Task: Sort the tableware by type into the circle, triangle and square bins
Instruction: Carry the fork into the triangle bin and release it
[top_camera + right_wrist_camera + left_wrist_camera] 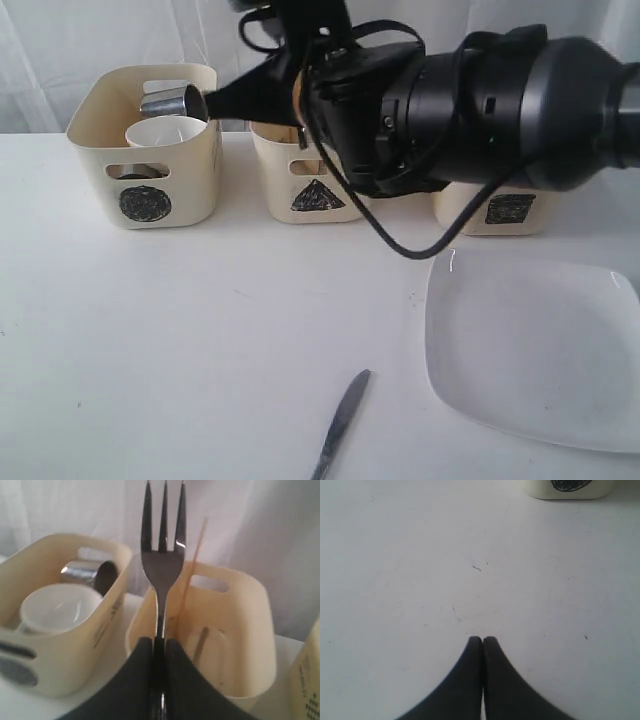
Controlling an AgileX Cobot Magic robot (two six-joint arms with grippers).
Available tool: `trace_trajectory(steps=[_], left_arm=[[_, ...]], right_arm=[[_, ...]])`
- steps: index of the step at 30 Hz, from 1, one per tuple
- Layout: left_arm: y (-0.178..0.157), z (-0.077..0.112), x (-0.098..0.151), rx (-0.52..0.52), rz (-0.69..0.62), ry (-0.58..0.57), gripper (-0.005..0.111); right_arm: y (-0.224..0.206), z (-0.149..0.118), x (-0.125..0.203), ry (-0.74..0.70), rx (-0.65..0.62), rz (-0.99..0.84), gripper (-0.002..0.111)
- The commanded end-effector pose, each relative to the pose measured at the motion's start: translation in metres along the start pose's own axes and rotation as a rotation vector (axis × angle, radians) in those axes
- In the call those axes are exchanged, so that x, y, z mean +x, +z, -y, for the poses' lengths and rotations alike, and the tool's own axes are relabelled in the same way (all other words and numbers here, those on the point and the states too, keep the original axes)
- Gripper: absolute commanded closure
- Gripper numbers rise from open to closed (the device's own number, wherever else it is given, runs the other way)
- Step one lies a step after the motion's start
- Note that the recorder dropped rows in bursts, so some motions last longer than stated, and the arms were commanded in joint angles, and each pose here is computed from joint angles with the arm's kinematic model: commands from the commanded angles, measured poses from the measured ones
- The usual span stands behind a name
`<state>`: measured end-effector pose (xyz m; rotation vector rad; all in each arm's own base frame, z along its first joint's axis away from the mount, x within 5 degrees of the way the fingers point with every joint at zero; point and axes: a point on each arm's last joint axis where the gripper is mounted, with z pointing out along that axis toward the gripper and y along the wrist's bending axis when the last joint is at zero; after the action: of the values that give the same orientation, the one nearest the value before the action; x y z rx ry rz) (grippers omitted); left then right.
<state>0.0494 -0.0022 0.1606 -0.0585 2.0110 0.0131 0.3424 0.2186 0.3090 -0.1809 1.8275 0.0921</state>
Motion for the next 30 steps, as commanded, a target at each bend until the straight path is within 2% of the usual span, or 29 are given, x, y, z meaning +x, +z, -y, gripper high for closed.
trace_trajectory(steps=[1, 4, 6, 12, 18, 28, 30], left_arm=[[0.0, 0.001, 0.003, 0.006, -0.023, -0.01, 0.107], [0.0, 0.001, 0.003, 0.006, -0.023, -0.01, 0.107], [0.0, 0.001, 0.003, 0.006, -0.023, -0.01, 0.107], [0.0, 0.001, 0.003, 0.006, -0.023, -0.01, 0.107], [0.0, 0.001, 0.003, 0.006, -0.023, -0.01, 0.107], [0.0, 0.001, 0.003, 0.006, -0.023, -0.01, 0.107], [0.0, 0.001, 0.003, 0.006, -0.023, -0.01, 0.107]], right_arm=[[0.023, 0.033, 0.0, 0.209, 0.173, 0.074, 0.108], [0.042, 0.044, 0.006, 0.259, 0.193, 0.057, 0.108], [0.054, 0.046, 0.006, 0.272, 0.153, 0.04, 0.108], [0.086, 0.054, -0.001, 0.293, 0.15, 0.063, 0.108], [0.115, 0.059, 0.007, 0.287, 0.107, 0.038, 0.108], [0.146, 0.076, 0.024, 0.275, 0.174, 0.032, 0.108], [0.151, 0.078, 0.028, 0.276, 0.171, 0.024, 0.104]])
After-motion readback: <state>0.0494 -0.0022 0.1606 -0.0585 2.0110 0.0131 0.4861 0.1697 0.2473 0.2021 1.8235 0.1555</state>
